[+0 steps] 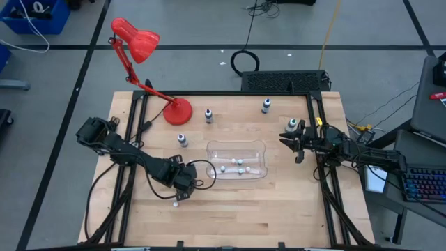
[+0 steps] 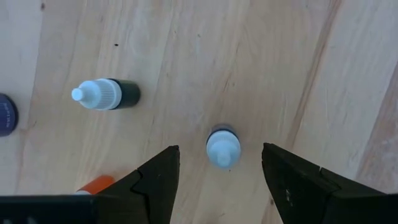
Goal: Pick & Place food coloring
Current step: Put the right small blue food coloring bottle into the transparent bin
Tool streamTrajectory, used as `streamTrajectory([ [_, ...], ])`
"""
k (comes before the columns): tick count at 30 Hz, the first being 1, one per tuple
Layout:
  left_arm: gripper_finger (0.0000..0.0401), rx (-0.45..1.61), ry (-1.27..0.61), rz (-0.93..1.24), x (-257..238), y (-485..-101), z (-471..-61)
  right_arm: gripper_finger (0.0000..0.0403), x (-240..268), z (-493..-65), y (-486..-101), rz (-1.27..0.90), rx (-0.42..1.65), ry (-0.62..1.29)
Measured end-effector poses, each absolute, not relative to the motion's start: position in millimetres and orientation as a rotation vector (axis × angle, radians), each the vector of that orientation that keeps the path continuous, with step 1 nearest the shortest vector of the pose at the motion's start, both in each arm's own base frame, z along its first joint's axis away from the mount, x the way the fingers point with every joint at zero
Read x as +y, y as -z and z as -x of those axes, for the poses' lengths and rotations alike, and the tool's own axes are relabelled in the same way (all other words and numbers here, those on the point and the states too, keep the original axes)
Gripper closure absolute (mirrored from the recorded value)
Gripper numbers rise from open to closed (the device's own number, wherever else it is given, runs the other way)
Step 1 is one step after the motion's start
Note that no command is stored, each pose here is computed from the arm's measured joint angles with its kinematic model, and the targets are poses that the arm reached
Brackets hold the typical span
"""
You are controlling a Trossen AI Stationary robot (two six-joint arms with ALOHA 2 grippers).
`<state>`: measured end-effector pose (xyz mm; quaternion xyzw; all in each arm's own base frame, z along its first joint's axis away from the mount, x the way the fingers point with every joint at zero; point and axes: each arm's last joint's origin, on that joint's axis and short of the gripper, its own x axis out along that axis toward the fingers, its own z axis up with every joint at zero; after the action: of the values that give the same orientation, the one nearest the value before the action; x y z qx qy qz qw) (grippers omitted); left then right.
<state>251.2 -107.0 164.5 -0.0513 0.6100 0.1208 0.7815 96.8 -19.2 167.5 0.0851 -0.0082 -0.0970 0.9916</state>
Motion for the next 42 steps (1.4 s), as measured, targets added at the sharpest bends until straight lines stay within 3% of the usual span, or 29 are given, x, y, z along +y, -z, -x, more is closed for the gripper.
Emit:
streamTrajectory([
  [13, 0.0175, 1.319, -0.245, 0.089, -107, -165, -251, 0.0314, -19, -97, -168, -0.171, -0.017, 0.194],
  [25, 0.0284, 1.318, -0.270, 0.111, -98, -165, -255, 0.0314, -19, -97, -168, -0.171, -0.017, 0.194],
  [33, 0.0321, 1.344, -0.238, 0.149, -97, -164, -256, 0.0314, -19, -97, -168, -0.171, -0.017, 0.194],
  [38, 0.0326, 1.343, -0.242, 0.158, -97, -164, -256, 0.0314, -19, -97, -168, -0.171, -0.016, 0.194],
  [42, 0.0306, 1.334, -0.235, 0.167, -98, -165, -257, 0.0314, -19, -97, -168, -0.171, -0.017, 0.195],
])
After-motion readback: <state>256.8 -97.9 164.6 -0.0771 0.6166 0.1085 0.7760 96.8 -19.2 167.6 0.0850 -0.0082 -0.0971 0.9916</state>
